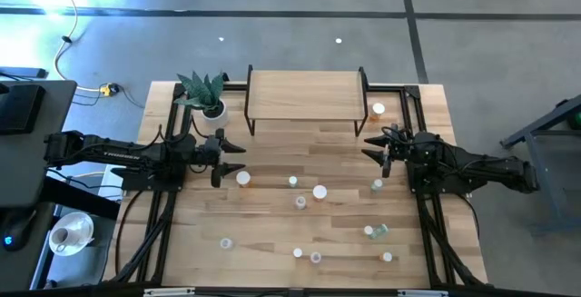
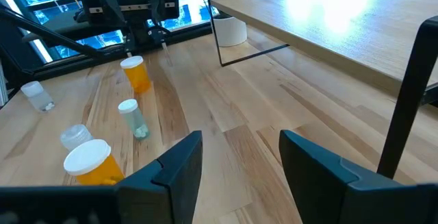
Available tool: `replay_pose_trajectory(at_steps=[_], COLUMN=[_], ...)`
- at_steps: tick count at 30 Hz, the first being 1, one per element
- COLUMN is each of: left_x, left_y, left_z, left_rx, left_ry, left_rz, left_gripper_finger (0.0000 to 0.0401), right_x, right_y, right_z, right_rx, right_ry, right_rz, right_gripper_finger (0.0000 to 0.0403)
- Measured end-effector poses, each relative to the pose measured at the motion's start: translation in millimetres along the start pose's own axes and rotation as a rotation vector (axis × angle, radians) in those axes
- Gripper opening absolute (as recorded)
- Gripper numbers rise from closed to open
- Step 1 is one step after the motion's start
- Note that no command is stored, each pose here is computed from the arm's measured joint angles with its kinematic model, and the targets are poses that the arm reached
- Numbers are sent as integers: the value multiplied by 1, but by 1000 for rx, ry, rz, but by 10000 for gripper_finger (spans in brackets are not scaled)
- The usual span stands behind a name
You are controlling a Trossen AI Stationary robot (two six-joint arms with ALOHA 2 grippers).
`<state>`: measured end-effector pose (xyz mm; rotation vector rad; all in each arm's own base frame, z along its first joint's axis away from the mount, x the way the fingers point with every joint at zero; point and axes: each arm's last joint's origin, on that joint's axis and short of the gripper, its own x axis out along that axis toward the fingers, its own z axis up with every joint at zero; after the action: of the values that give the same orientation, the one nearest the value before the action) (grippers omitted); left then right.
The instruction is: Pick and place medicine bottles onto shelf by color
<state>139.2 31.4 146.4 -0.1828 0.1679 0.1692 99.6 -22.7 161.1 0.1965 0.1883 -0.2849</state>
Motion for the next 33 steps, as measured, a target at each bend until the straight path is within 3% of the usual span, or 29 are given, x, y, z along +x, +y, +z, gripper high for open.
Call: replay_pose_trajectory(at_steps=[33], left_x=[0], left_y=[0], left_z=[0], left_rx=[-11], left_ry=[-5], left_rz=[-1], left_gripper_finger=[250], right_x=[0], right_y=[0], right_z=[0], right_rx=[0], right_ry=[0], right_rz=[0], right_gripper_finger=[185])
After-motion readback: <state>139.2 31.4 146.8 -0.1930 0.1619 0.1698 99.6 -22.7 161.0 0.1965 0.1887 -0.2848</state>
